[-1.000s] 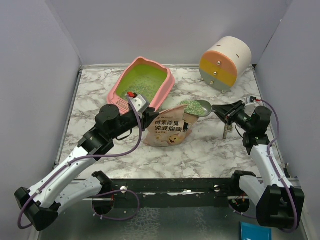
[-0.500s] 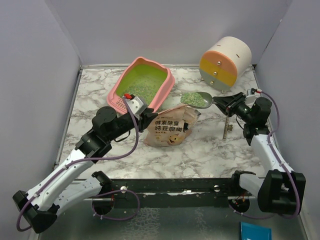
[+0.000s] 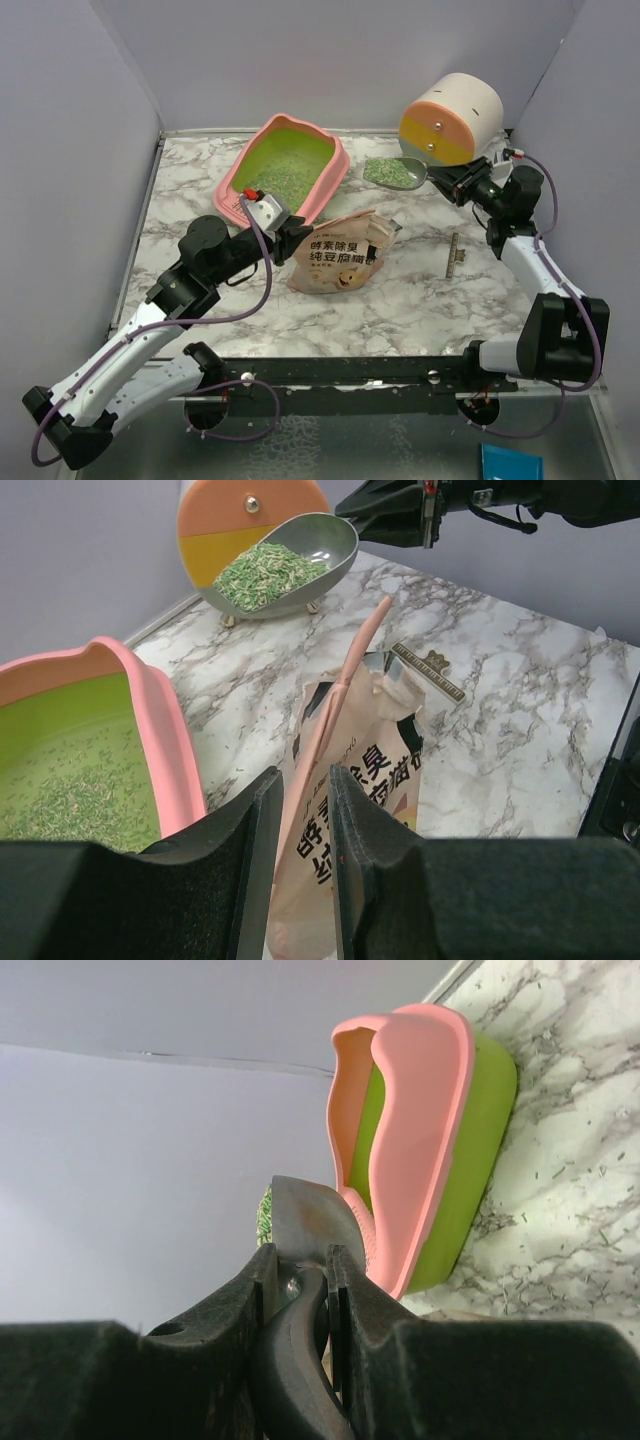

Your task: Fill the litter box with clean litter

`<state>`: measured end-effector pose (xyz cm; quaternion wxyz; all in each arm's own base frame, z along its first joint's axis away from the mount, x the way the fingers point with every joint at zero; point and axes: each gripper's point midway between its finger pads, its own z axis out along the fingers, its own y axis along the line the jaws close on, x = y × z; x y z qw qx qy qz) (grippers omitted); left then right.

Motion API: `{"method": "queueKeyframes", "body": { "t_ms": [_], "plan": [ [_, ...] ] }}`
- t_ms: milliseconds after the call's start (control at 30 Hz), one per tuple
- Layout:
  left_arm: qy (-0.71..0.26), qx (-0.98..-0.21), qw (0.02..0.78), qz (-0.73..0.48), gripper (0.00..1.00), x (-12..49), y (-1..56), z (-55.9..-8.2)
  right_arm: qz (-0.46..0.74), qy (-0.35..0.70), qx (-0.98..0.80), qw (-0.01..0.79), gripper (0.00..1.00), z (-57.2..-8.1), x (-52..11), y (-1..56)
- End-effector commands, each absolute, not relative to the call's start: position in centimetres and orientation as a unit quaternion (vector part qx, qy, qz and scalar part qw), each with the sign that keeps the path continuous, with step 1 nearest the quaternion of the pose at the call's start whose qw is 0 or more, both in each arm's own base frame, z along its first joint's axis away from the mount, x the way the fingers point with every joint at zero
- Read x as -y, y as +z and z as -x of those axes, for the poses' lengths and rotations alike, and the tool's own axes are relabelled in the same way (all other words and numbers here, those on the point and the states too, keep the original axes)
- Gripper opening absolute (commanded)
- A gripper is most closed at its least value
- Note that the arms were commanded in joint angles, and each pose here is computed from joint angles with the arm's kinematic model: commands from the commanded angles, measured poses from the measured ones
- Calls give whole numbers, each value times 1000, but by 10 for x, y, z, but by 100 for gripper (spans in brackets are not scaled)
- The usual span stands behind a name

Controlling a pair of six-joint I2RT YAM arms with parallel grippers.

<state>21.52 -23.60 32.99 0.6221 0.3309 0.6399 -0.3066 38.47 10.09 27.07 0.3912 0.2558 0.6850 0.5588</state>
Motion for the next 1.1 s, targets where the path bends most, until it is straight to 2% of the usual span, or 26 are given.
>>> {"method": "queueKeyframes", "body": {
  "t_ms": [0,367,833,867,1067],
  "plan": [
    [-296,-641,630,-324,28,229,332,-216,-190,583,-661,432,1,-401,-110,315],
    [-279,-648,632,-319,28,221,333,-217,-153,609,-662,408,1,-451,-162,325],
    [-275,-649,642,-302,28,213,337,-215,-31,623,-694,359,1,-518,-304,335],
    [-276,-648,643,-300,28,213,338,-215,-4,621,-688,375,1,-523,-315,350],
    [-276,-651,641,-298,28,210,335,-212,47,584,-699,409,1,-560,-351,342]
  ]
}}
